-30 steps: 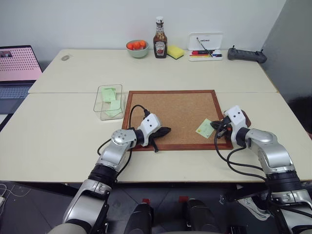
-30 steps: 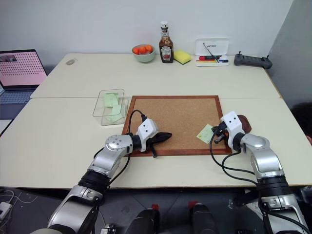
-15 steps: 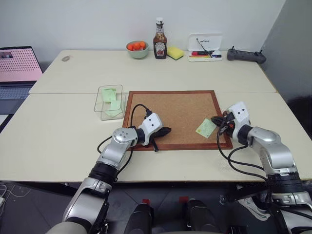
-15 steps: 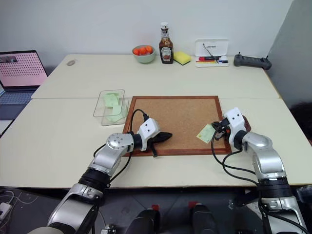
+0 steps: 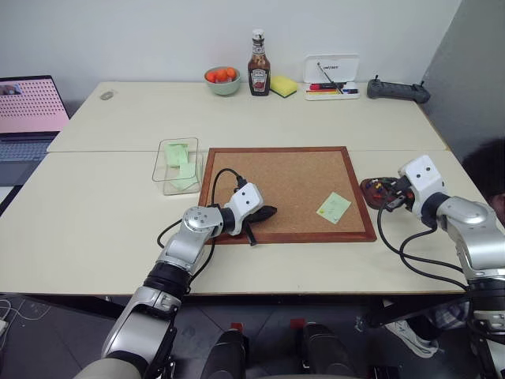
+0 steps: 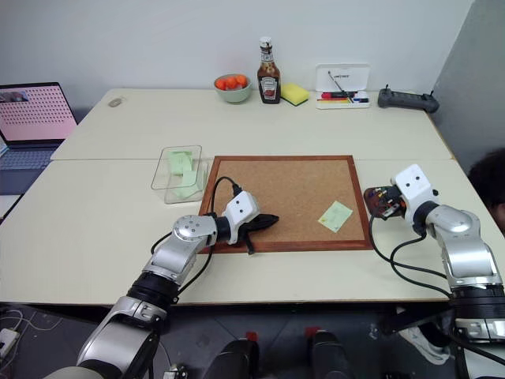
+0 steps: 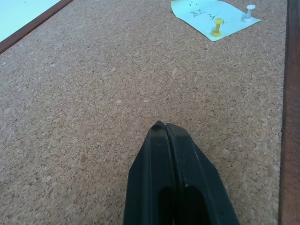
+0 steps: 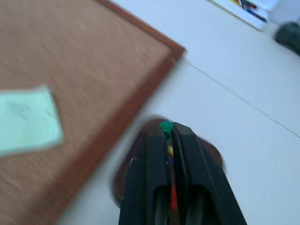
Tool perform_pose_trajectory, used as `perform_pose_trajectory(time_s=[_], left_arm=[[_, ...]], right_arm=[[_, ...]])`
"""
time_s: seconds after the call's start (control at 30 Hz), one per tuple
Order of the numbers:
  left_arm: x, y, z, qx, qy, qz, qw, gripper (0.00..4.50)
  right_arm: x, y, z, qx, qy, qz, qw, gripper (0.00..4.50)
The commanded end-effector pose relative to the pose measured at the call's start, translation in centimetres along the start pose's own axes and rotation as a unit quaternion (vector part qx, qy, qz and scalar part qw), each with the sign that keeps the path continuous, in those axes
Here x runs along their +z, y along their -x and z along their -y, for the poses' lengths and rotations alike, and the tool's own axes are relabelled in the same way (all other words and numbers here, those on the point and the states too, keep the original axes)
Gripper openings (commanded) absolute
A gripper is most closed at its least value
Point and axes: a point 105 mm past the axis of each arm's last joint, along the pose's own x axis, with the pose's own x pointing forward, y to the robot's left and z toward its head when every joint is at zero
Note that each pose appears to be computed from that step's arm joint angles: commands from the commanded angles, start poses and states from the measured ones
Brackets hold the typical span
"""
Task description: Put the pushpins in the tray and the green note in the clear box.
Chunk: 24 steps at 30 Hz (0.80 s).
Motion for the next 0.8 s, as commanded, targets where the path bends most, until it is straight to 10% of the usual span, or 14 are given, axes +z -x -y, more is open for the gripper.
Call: perform_pose_trajectory(time_s=[0.03, 0.63, 0.8], left_arm=[[-2.3, -0.2, 0.8, -0.009, 0.014, -0.05, 0.999, 0.0], [-2.1, -0.2, 0.7, -0.001, 0.016, -0.047, 0.999, 0.0], [-2.1, -0.1, 0.9, -0.008, 0.013, -0.046, 0.999, 0.0]], right_arm=[[-0.4, -0.1, 1.3, -0.034, 0.071, -0.019, 0.997, 0.05], [2.0, 0.5, 2.5, -0.039, 0.011, 0.041, 0.998, 3.48], [2.3, 1.8, -1.4, 0.067, -0.044, 0.064, 0.995, 3.48]])
